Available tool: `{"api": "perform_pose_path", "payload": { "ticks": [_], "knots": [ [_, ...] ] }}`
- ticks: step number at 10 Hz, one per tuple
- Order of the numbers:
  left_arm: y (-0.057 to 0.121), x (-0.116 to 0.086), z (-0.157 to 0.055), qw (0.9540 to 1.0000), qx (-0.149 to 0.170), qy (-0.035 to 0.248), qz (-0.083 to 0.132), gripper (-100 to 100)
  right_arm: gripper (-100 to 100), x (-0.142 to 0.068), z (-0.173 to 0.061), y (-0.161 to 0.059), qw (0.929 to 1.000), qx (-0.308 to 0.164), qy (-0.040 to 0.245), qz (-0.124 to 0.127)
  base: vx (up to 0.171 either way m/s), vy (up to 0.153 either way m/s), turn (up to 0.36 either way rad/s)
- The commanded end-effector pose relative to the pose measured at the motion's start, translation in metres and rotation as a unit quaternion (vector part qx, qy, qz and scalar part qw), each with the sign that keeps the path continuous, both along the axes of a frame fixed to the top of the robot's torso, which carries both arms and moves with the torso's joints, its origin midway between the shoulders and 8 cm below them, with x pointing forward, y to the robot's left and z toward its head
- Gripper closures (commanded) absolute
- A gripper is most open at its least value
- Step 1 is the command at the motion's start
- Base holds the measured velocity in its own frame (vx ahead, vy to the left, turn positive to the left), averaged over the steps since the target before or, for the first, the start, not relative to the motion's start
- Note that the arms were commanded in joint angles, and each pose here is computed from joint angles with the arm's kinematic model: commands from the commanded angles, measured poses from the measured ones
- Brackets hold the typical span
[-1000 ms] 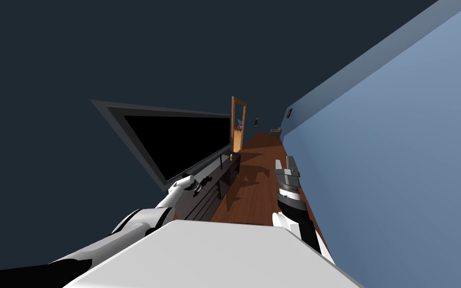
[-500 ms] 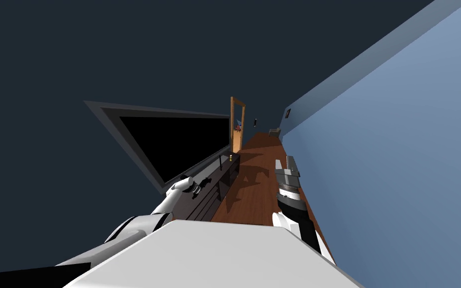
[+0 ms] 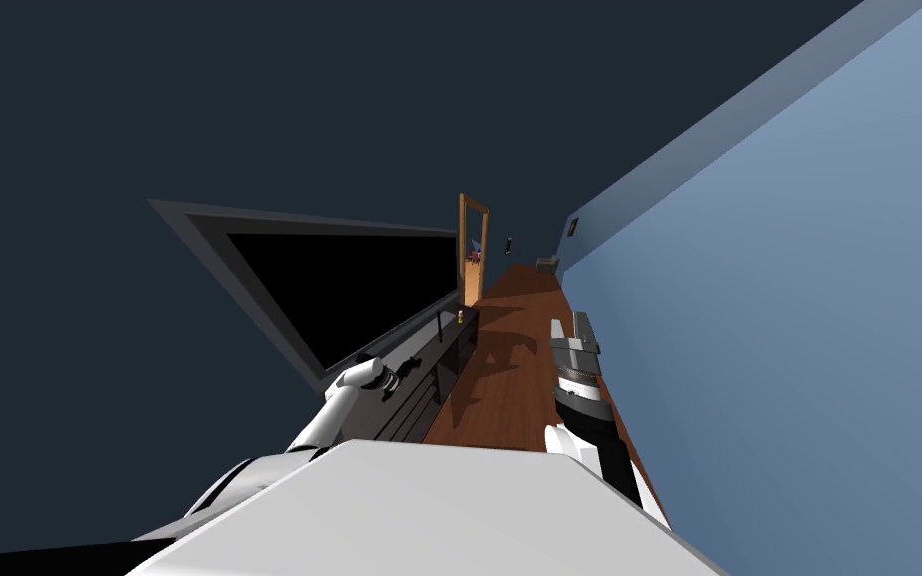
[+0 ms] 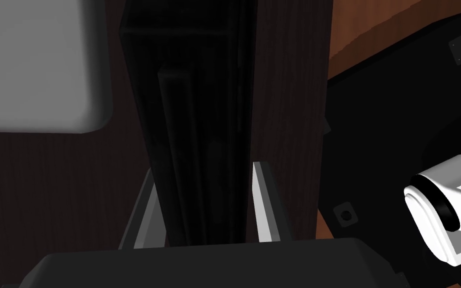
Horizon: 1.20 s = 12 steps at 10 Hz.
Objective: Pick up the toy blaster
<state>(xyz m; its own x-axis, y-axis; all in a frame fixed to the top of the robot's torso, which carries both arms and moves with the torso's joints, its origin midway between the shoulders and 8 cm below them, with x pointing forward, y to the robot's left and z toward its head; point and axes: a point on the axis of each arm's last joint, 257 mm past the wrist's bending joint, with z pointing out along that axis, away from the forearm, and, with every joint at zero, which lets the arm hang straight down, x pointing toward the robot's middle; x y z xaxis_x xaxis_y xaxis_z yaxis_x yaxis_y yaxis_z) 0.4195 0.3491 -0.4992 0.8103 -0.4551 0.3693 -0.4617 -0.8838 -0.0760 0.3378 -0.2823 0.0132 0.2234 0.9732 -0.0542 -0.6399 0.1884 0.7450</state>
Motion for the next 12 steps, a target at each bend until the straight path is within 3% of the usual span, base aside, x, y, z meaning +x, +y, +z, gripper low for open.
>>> {"api": "perform_pose_path", "payload": {
  "ticks": [1, 2, 3, 6, 7, 9, 10, 12],
  "knots": [
    [0.001, -0.006, 0.002, 1.0, 0.0, 0.0, 0.002, 100, 0, 0.0, 0.0, 0.0, 1.0, 0.0, 0.0, 0.0, 0.033, 0.007, -0.027],
    [0.001, 0.003, 0.011, 0.9999, 0.003, -0.013, -0.001, 100, 0, 0.0, 0.0, 0.0, 1.0, 0.0, 0.0, 0.0, 0.011, 0.006, 0.007],
    [0.003, -0.023, 0.0, 0.9999, -0.002, 0.01, 0.01, 100, 0, 0.0, 0.0, 0.0, 1.0, 0.0, 0.0, 0.0, 0.035, 0.011, -0.071],
    [0.003, -0.01, 0.015, 0.9999, 0.004, -0.013, 0.004, 100, 0, 0.0, 0.0, 0.0, 1.0, 0.0, 0.0, 0.0, 0.016, 0.007, -0.005],
    [0.005, -0.038, 0.002, 0.9998, -0.001, 0.014, 0.016, 100, 0, 0.0, 0.0, 0.0, 1.0, 0.0, 0.0, 0.0, 0.031, 0.011, -0.065],
    [0.005, -0.025, 0.02, 0.9999, 0.006, -0.013, 0.01, 100, 0, 0.0, 0.0, 0.0, 1.0, 0.0, 0.0, 0.0, 0.022, 0.006, -0.012],
    [0.007, -0.05, 0.01, 0.9997, 0.002, 0.012, 0.022, 100, 0, 0.0, 0.0, 0.0, 1.0, 0.0, 0.0, 0.0, 0.032, 0.007, -0.065],
    [0.008, -0.042, 0.023, 0.9998, 0.008, -0.009, 0.017, 100, 0, 0.0, 0.0, 0.0, 1.0, 0.0, 0.0, 0.0, 0.022, 0.007, -0.009]
  ]
}}
